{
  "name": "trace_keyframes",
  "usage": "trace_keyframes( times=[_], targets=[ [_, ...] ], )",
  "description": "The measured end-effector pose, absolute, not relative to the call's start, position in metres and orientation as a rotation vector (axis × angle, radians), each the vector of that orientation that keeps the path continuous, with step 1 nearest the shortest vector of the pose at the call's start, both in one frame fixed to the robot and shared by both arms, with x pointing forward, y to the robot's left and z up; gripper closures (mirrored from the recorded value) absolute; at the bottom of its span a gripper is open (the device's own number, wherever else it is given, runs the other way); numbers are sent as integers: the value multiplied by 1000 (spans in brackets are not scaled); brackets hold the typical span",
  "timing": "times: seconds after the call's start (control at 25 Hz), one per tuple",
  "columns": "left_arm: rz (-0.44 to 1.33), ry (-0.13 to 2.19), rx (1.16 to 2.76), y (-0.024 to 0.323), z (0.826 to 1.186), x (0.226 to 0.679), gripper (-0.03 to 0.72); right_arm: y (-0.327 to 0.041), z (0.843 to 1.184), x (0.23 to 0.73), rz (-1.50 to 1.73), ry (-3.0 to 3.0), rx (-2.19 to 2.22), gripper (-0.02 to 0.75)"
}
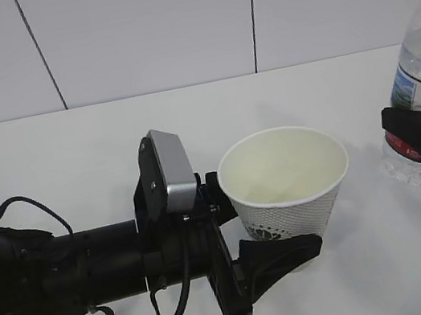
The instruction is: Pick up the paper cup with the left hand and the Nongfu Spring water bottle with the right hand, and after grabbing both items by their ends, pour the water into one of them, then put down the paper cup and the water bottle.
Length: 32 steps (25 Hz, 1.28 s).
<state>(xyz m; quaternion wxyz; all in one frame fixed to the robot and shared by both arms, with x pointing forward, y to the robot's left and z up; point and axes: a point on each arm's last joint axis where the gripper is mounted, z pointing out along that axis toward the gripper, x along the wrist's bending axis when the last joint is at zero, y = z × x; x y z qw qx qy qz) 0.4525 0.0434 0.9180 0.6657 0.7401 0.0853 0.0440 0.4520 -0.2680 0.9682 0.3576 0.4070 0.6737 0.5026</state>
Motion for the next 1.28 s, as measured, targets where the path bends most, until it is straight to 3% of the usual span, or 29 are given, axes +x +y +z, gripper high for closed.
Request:
trace_keyframes(
  times=[0.8, 1.28],
  targets=[
    [90, 172, 1679, 43, 917, 451, 137, -254, 1007, 477, 1289, 1847, 606, 281],
    [90, 172, 1679, 43, 917, 451, 138, -256, 1025, 493, 1127, 1895, 436, 281]
  ],
)
